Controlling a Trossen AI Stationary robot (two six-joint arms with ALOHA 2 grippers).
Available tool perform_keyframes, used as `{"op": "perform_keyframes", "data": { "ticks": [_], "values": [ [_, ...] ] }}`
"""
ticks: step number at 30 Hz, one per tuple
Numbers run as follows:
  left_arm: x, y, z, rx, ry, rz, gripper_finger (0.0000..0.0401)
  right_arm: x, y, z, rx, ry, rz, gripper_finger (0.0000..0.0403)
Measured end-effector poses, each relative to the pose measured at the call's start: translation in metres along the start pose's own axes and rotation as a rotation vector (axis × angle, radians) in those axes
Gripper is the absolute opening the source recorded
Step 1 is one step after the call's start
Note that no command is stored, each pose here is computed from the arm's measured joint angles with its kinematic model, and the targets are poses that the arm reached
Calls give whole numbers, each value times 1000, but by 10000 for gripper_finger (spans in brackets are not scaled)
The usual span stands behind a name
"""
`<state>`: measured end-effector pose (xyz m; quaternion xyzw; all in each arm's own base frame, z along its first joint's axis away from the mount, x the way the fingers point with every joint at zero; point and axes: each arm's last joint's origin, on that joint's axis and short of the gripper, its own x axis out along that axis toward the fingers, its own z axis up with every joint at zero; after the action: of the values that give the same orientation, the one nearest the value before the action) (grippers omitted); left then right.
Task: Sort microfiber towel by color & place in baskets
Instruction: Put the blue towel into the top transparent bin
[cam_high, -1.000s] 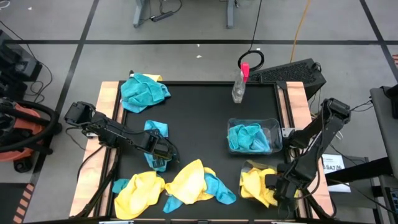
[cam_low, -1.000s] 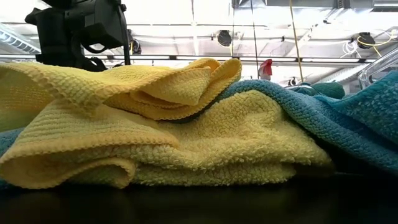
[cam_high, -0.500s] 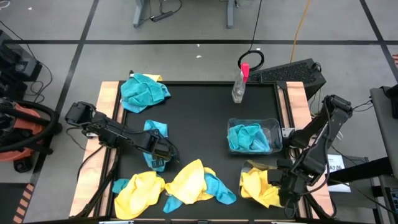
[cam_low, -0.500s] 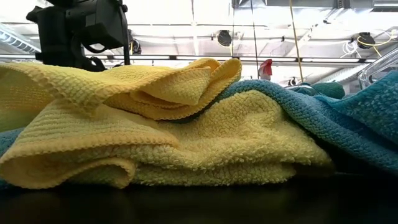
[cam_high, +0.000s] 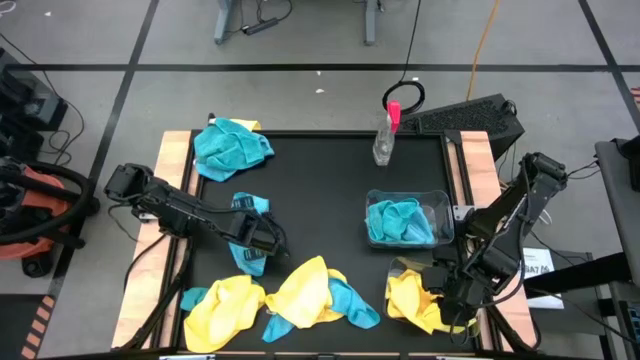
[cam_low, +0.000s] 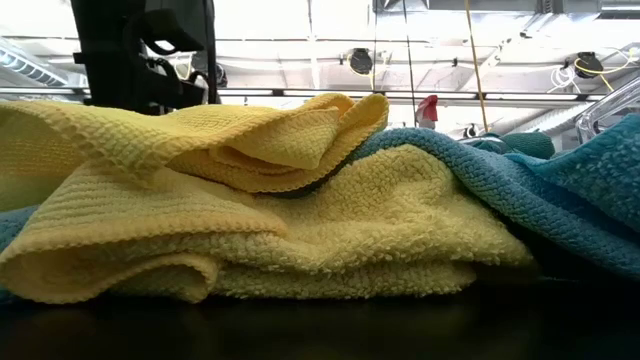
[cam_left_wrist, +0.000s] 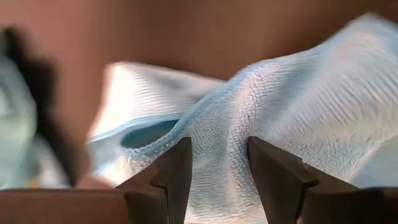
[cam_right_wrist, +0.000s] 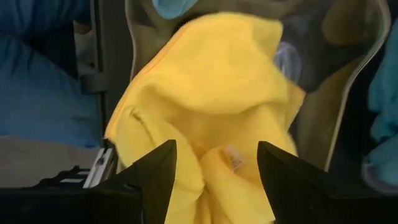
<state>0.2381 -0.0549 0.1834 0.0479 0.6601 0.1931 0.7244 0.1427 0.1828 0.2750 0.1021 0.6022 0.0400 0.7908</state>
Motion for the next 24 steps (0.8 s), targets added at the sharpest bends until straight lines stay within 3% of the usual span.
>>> {"op": "perform_keyframes", "data": {
  "ticks": [3, 7, 14, 20, 24],
  "values": [
    [-2, 3, -2, -25, 24, 33, 190, 0, -2, 2, -20, -6, -6, 215],
    [0, 6, -1, -61, 30, 27, 259, 1, -4, 6, -36, -12, -13, 215],
    [26, 11, -5, -87, 72, -94, 363, 1, -7, 11, -49, -42, -33, 215],
    [51, 19, -17, -138, 109, -152, 378, 1, -7, 11, -49, -56, -38, 215],
    [56, 17, -17, -108, 93, -213, 353, 1, -7, 11, -50, -59, -40, 215]
  ]
}}
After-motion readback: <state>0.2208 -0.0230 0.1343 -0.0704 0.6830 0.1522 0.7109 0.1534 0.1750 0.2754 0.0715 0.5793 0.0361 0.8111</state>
